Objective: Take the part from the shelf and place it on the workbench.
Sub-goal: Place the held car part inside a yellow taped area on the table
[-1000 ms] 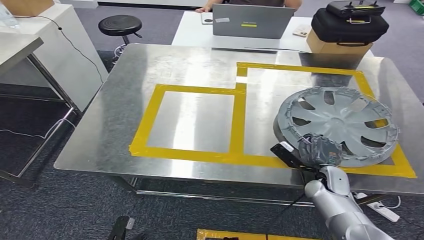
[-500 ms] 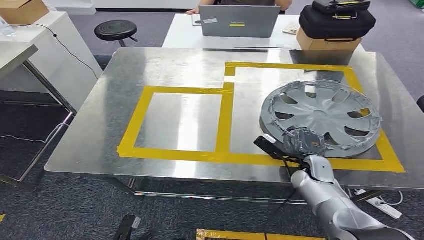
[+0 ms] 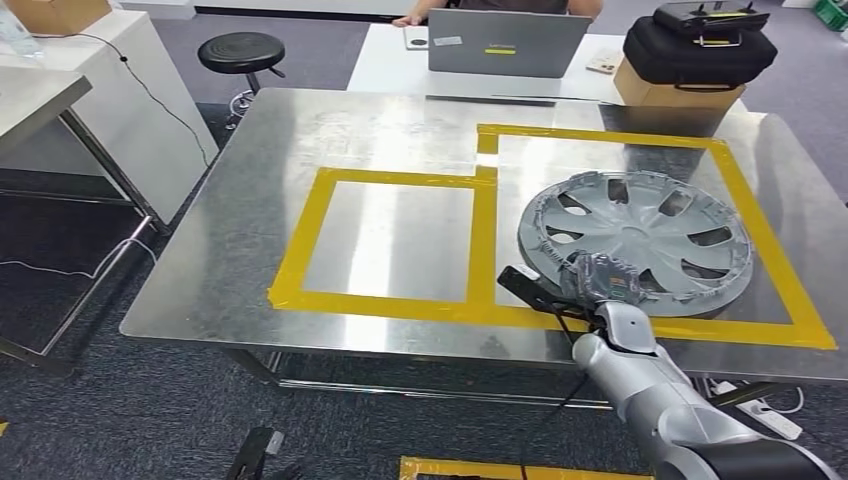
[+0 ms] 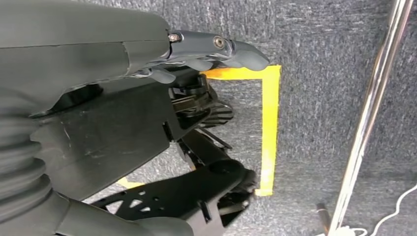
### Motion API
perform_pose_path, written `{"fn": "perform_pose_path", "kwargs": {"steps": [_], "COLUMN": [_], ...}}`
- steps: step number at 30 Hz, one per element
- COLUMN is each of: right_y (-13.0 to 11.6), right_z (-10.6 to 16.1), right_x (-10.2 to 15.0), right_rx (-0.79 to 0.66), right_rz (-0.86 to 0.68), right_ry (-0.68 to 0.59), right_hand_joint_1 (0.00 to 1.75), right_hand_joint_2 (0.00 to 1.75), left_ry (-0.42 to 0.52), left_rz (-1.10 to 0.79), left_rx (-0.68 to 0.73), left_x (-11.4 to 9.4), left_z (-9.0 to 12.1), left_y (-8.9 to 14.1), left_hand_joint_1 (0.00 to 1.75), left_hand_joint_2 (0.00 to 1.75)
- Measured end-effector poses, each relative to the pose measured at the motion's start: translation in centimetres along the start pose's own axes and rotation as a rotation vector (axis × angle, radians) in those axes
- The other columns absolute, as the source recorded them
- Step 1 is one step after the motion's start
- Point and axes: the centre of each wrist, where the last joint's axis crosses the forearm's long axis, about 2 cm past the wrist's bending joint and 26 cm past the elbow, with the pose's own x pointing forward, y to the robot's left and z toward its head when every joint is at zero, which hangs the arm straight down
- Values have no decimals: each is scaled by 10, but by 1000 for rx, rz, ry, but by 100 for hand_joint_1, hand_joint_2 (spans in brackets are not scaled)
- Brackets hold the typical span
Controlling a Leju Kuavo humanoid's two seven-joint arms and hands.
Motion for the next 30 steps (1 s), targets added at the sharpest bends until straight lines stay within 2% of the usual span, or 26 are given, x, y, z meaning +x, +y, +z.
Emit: {"fn": "perform_pose_path", "kwargs": {"steps": [2, 7, 15, 23, 30], "right_y": [-3, -15, -19, -18, -20], "right_z": [-3, -14, -17, -16, -15], "right_x": [2, 9, 9, 5, 1], "right_rx": [3, -2, -3, -12, -121], "right_rz": [35, 128, 160, 155, 97], "right_ry": [-1, -24, -25, -25, -38], "right_hand_joint_1": [0, 0, 0, 0, 0], "right_hand_joint_2": [0, 0, 0, 0, 0], "left_ry": [3, 9, -1, -10, -12], "left_rz": [-6, -21, 4, 9, 12], "left_rx": [-2, -15, -12, -10, -5], "left_x": [0, 1, 0, 1, 0], "left_z": [0, -1, 0, -1, 0], "left_y": [0, -1, -1, -1, 0], "left_hand_joint_1": [0, 0, 0, 0, 0], "left_hand_joint_2": [175, 175, 175, 175, 175]}}
